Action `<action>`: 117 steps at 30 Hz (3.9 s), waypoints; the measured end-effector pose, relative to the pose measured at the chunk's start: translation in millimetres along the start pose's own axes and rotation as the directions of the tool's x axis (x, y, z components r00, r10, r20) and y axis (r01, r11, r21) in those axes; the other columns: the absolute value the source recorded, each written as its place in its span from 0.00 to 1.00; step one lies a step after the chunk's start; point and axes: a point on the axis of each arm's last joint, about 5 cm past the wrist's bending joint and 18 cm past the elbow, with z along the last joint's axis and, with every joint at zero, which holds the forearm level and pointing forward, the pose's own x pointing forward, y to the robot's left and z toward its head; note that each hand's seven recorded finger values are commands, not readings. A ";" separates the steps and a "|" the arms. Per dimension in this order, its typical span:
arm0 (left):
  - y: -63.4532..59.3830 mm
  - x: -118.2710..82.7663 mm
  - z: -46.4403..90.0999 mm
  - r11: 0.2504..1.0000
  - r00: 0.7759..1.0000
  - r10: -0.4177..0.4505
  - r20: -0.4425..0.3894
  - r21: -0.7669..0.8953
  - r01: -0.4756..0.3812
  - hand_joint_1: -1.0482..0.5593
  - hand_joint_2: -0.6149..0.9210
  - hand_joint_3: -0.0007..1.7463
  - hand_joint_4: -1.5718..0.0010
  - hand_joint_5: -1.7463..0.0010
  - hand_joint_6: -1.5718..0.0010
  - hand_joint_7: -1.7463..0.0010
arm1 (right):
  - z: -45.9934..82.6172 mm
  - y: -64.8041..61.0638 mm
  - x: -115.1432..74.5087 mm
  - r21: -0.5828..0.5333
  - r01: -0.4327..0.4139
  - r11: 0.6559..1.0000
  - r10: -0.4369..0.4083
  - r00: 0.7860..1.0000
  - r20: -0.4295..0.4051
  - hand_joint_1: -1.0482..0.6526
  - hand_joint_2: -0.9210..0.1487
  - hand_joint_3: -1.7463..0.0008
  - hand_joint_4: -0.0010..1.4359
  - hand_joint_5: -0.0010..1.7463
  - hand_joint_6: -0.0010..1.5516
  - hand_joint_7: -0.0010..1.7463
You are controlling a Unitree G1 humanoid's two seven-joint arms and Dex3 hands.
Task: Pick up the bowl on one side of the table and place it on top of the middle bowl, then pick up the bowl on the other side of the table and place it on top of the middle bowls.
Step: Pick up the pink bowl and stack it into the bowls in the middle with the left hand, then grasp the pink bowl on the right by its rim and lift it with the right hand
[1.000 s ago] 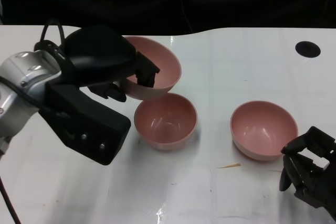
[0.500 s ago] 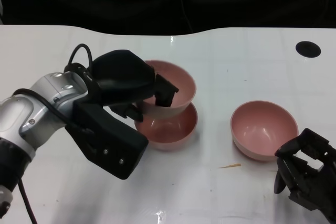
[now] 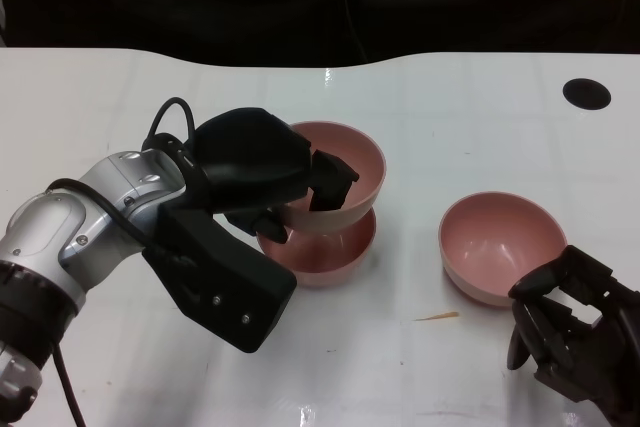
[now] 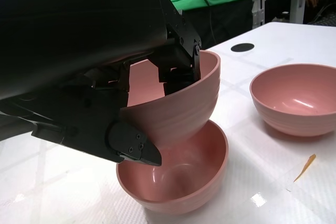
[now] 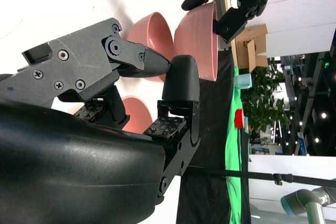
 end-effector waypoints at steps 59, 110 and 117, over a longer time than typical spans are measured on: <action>-31.5 11.7 -2.5 0.999 0.998 -0.033 -0.051 -0.041 0.031 0.57 0.99 0.00 0.48 0.19 0.34 0.74 | -0.7 4.0 -1.7 -0.009 0.005 1.000 -0.005 1.000 0.009 0.50 0.13 0.63 0.58 1.00 0.46 0.89; -34.3 0.8 0.6 0.999 0.999 0.002 -0.036 0.042 0.000 0.02 1.00 0.33 0.92 1.00 0.74 1.00 | -0.3 3.1 -4.3 -0.015 0.002 1.000 -0.002 1.000 0.010 0.50 0.12 0.62 0.57 1.00 0.45 0.89; -37.3 -10.3 4.0 0.999 0.998 0.042 -0.044 0.014 -0.041 0.04 1.00 0.32 0.92 1.00 0.73 1.00 | 1.0 -1.6 -4.8 -0.016 0.001 1.000 -0.001 1.000 0.006 0.51 0.11 0.63 0.57 1.00 0.45 0.89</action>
